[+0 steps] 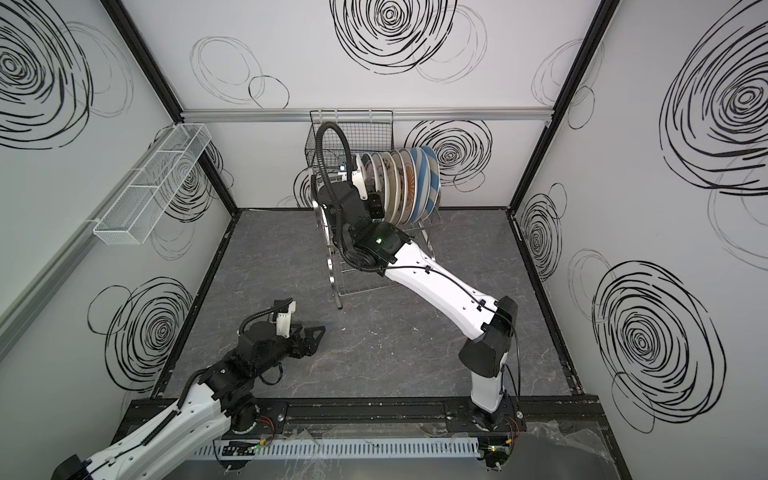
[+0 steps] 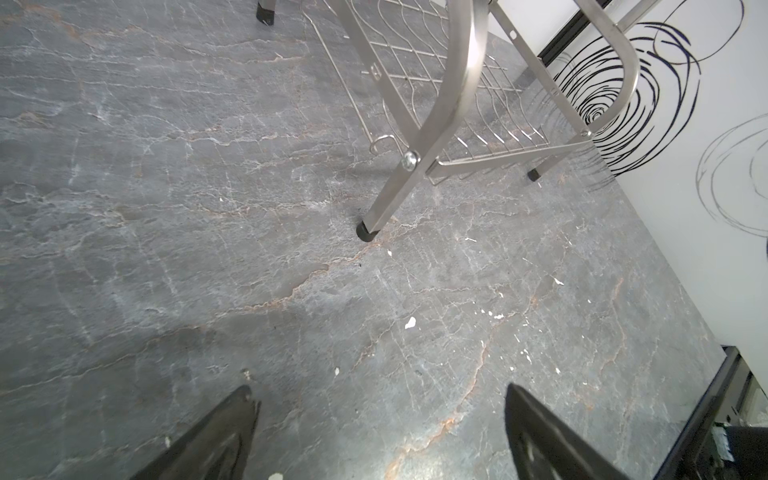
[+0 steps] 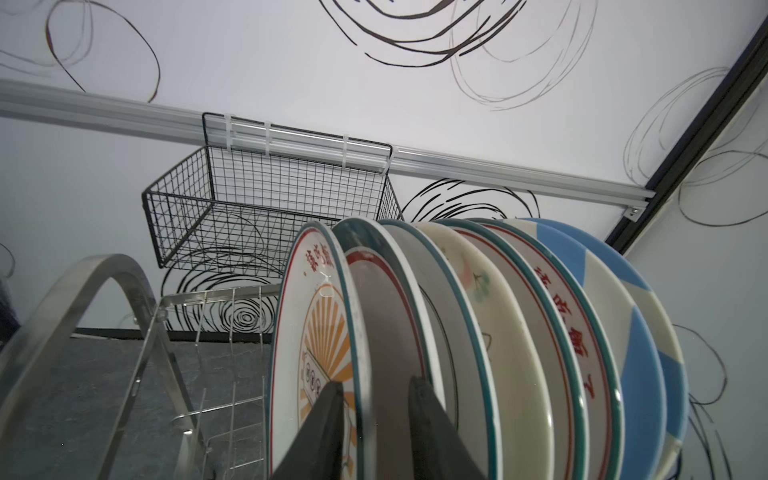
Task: Load the plates into the dish rack
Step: 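Lower the plate into the rack slot in front of the stacked plates, then open the right gripper and pull it back from the racked plate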
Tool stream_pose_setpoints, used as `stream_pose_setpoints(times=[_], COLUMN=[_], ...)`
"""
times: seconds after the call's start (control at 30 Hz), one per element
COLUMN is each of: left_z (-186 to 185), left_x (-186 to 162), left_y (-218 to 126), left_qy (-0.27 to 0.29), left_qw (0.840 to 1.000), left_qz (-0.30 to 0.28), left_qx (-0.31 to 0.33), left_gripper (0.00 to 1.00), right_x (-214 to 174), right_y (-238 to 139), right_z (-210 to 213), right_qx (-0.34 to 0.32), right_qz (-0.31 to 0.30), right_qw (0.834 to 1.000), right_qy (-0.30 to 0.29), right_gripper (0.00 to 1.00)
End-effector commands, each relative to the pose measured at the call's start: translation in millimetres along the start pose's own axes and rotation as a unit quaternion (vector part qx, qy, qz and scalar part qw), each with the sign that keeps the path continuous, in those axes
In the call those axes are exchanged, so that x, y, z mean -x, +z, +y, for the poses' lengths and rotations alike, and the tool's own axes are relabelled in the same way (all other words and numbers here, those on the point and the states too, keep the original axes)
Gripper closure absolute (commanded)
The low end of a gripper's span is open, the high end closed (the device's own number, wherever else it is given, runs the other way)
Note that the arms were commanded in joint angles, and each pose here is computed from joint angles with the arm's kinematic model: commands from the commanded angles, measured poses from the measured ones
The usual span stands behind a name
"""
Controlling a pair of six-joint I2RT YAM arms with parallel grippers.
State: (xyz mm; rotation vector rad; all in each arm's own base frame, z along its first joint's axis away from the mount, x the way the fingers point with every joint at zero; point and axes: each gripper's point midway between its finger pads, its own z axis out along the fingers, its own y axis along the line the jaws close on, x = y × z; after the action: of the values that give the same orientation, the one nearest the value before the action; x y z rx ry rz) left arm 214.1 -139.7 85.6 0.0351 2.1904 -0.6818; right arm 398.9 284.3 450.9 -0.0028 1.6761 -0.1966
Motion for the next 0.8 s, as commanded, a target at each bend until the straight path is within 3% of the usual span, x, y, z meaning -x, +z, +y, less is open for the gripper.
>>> stream_pose_setpoints(times=[0.0,0.2,0.33,0.43,0.57,0.7,0.77], left_z=[0,16,20,26,37,57,68], left_x=[6,16,35,59,104,147,158], left_y=[-1,-9,-19,-29,-41,-56,-55], left_qy=[0.006,-0.016,-0.031,-0.021,0.015,0.055,0.073], left_qw=[1.000,0.998,0.994,0.987,0.965,0.922,0.908], left_qz=[-0.018,-0.040,-0.072,-0.104,-0.167,-0.241,-0.260], left_qx=[0.001,0.054,0.078,0.122,0.201,0.300,0.321], left_gripper=[0.04,0.04,0.04,0.04,0.04,0.04,0.04], right_x=[20,37,10,-32,-95,-163,-197], right_y=[-18,-44,-64,-67,-67,-57,-49], right_z=[-19,-34,-67,-102,-158,-215,-235], right_qx=[0.007,0.079,0.102,0.083,0.037,-0.046,-0.082], right_qz=[-0.011,-0.021,-0.013,-0.006,-0.016,-0.027,-0.033], right_qw=[1.000,0.996,0.994,0.996,0.999,0.997,0.994], right_qy=[0.019,0.035,0.031,0.014,0.029,0.052,0.060], right_gripper=[0.58,0.27,0.19,0.16,0.10,0.07,0.06])
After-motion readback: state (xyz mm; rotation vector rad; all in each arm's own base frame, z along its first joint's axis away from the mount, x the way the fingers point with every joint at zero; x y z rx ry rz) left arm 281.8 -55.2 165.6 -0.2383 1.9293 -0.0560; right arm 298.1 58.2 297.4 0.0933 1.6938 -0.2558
